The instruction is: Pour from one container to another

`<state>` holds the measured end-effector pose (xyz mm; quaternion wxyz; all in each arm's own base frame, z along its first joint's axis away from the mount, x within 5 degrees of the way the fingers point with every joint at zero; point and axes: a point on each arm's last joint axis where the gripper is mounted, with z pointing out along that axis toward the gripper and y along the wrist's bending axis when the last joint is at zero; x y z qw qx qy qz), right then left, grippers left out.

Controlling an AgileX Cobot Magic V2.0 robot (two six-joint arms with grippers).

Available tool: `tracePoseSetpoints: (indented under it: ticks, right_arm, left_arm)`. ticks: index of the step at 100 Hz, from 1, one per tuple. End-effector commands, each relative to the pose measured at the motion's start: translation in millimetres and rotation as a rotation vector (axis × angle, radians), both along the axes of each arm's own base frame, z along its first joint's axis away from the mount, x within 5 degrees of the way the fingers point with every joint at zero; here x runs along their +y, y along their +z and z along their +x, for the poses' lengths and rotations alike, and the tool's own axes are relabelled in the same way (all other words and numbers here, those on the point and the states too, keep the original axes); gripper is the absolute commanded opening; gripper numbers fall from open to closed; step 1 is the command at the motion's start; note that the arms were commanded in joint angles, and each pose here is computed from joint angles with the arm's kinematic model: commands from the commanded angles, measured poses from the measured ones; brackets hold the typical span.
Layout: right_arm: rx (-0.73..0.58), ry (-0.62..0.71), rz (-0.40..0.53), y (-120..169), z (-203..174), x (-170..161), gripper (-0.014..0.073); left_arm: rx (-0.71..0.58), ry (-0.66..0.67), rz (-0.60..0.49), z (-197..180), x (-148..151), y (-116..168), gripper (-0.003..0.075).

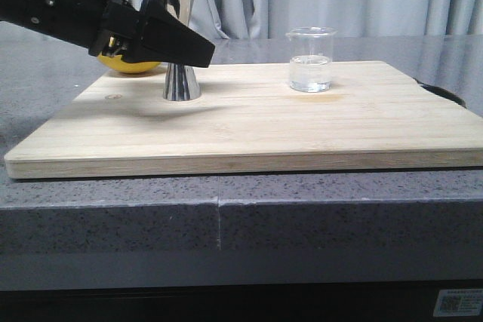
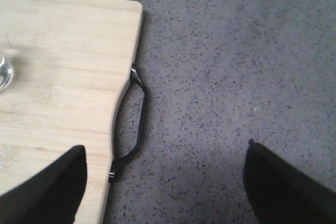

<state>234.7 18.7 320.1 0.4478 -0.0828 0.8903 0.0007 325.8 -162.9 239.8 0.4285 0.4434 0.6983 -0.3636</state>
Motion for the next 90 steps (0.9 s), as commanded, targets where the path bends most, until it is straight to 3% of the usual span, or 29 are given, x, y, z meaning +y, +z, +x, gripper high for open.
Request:
tracePoseSetpoints:
  ticks: [1,36,72,90]
  right_arm:
    - [-0.109,0.003,0.002,17.1,2.8,0.3,0.0554]
    - [-0.107,0.003,0.002,17.0,2.7,0.3,0.0554]
    - [-0.107,0.003,0.002,17.0,2.7,0.3,0.0553]
    - [-0.107,0.003,0.002,17.0,2.7,0.3,0.0553]
  left_arm:
    - [-0.049,-0.006,-0.086,-2.6,-3.8,27.0,0.0551]
    - [-0.049,-0.006,-0.086,-2.6,-3.8,27.0,0.0388]
    - [-0.049,-0.006,-0.086,-2.6,-3.8,27.0,0.0148]
    - [-0.049,-0.006,-0.086,-2.6,-3.8,27.0,0.0067]
